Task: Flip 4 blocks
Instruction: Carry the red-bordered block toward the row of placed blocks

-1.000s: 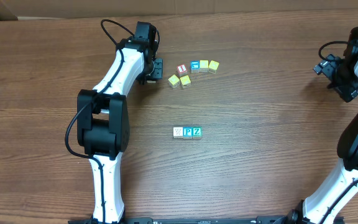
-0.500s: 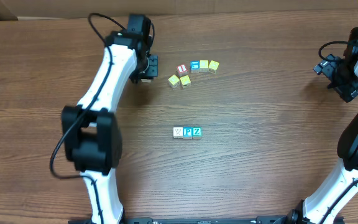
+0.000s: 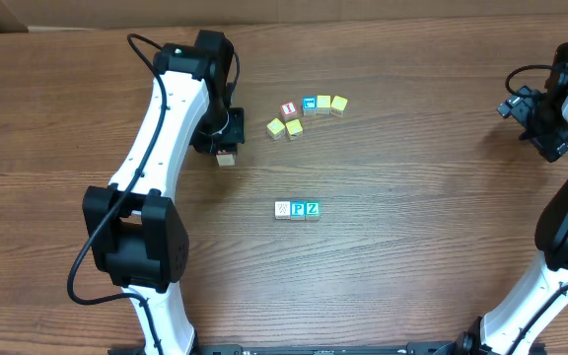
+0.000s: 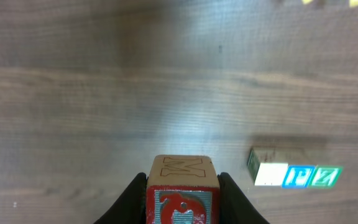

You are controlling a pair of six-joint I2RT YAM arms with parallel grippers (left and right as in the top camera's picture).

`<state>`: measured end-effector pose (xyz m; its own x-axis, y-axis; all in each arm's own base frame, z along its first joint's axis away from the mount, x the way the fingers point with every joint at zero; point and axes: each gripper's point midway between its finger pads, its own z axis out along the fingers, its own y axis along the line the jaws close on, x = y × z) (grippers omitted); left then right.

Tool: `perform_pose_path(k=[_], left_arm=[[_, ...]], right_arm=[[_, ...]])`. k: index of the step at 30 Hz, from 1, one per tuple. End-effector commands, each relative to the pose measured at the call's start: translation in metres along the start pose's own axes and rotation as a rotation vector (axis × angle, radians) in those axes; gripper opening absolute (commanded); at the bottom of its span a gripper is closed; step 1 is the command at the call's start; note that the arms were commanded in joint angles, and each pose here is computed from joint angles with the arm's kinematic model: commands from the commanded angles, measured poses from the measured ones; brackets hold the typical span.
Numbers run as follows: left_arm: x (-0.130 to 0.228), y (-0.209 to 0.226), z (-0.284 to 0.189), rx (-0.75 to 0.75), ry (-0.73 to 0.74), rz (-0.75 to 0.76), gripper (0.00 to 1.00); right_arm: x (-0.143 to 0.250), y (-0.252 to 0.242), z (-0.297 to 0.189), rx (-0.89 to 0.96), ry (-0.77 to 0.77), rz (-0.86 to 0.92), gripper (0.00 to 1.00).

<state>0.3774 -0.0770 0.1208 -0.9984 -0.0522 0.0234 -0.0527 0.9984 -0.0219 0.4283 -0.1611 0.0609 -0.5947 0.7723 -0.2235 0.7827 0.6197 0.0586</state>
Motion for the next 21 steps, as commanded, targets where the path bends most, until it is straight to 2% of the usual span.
perform_pose_path(k=[1,7,15,21], left_arm=[[0.014,-0.015,-0.004,0.007,0.033,0.009,0.21],[0.037,-0.041,-0.004,-0.021,0.085,0.092,0.21],[0.066,-0.055,-0.007,-0.201,0.102,0.155,0.20],[0.074,-0.058,-0.008,-0.217,0.117,0.167,0.17]], right_arm=[[-0.007,0.005,-0.008,-0.018,-0.026,0.000,1.00],[-0.007,0.005,-0.008,-0.019,-0.026,0.000,1.00],[-0.007,0.005,-0.008,-0.018,-0.026,0.000,1.00],[-0.007,0.005,-0.008,-0.018,-0.026,0.000,1.00]])
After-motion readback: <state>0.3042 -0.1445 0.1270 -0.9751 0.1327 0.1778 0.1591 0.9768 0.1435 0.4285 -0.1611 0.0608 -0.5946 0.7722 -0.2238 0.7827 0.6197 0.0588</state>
